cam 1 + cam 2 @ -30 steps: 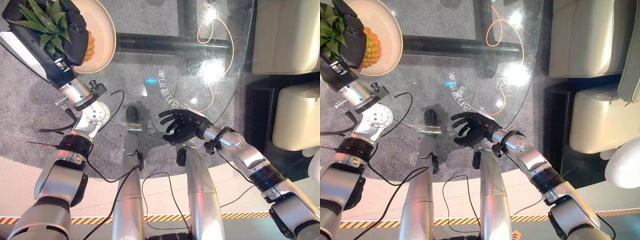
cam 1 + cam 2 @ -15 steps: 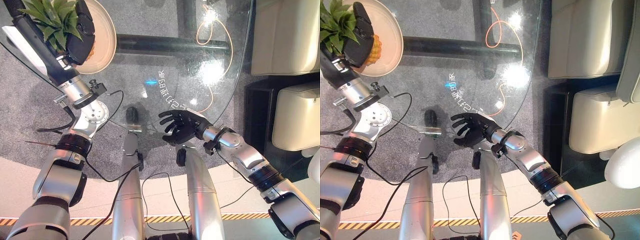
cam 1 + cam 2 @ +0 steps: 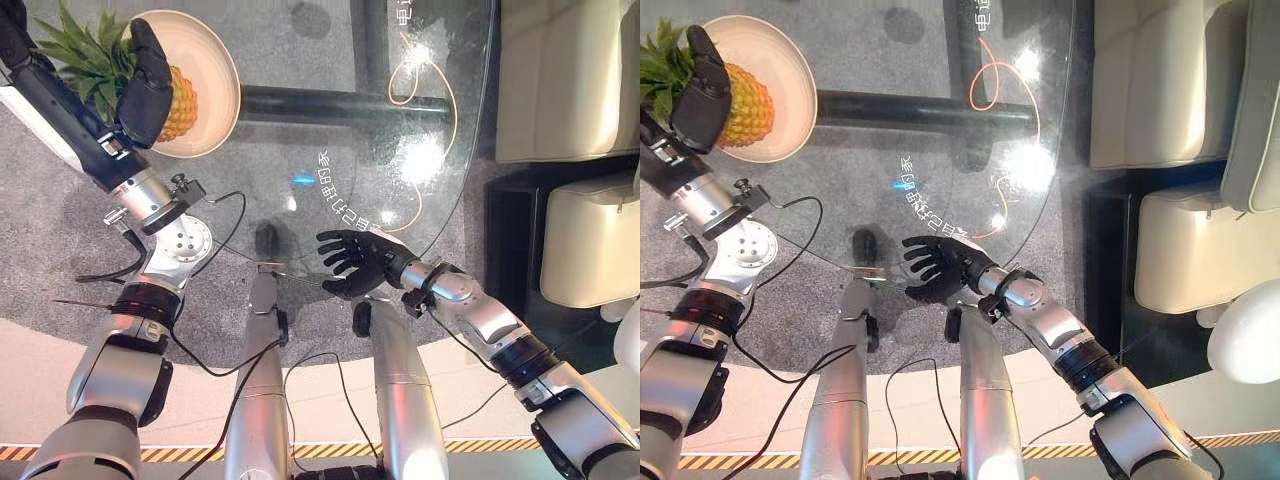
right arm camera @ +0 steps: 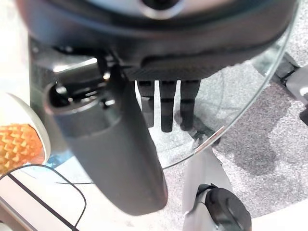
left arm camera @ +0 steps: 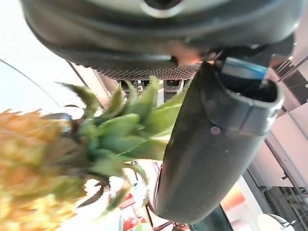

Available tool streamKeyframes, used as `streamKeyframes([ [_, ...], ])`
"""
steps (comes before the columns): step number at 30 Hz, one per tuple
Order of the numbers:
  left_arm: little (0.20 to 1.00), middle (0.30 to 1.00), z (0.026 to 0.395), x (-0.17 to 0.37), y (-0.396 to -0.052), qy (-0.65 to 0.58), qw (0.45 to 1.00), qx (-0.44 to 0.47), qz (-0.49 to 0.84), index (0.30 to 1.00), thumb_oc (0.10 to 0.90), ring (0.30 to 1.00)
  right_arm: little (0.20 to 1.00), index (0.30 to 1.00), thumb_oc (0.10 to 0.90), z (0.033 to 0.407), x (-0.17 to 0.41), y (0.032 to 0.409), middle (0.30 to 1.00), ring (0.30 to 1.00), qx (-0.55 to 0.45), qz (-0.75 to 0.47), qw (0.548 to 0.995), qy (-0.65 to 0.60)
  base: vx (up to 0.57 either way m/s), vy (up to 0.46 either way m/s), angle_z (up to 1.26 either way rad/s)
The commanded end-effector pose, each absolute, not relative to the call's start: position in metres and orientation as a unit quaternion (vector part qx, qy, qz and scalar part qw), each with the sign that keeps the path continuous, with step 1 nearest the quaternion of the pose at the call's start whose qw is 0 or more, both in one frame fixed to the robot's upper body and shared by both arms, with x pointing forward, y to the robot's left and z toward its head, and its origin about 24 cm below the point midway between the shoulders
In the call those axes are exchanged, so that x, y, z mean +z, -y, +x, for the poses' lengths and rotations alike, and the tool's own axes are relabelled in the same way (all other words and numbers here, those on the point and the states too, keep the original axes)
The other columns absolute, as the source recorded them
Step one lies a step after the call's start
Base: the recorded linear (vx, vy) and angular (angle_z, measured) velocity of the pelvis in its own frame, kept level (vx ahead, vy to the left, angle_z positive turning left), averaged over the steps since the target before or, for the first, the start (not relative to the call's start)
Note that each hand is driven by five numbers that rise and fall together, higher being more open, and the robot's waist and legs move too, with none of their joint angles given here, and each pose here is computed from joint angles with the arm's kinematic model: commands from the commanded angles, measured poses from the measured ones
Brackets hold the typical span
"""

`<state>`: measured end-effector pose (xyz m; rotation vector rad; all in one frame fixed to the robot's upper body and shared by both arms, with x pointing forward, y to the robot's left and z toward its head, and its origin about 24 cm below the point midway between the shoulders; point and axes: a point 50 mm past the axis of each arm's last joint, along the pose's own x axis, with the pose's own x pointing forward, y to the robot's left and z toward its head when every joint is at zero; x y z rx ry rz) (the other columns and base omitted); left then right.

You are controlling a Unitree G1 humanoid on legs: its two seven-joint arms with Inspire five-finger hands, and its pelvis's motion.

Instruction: Pick up the fruit to the plate

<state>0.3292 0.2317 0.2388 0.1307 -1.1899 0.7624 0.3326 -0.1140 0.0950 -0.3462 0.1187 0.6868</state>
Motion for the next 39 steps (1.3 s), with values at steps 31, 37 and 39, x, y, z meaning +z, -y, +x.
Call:
streamKeyframes([
  [31,0.900,0.900,0.264,0.269,-0.203,0.718,0.652,0.222,0.101,0.900,0.800,0.900,0.900,0.900,0.800,0.289,0.055,0.116,0.900,0.900,0.356,-0.134,0.920,-0.089,0.00,-0.018,0.00],
  [37,0.900,0.900,0.259,0.263,-0.203,0.712,0.660,0.205,0.127,0.900,0.800,0.900,0.900,0.900,0.800,0.285,0.051,0.116,0.900,0.900,0.362,-0.125,0.919,-0.092,-0.03,-0.097,0.01],
  [39,0.900,0.900,0.258,0.261,-0.205,0.703,0.669,0.199,0.136,0.900,0.800,0.900,0.900,0.900,0.800,0.283,0.048,0.116,0.900,0.900,0.363,-0.123,0.919,-0.094,-0.03,-0.128,0.02],
])
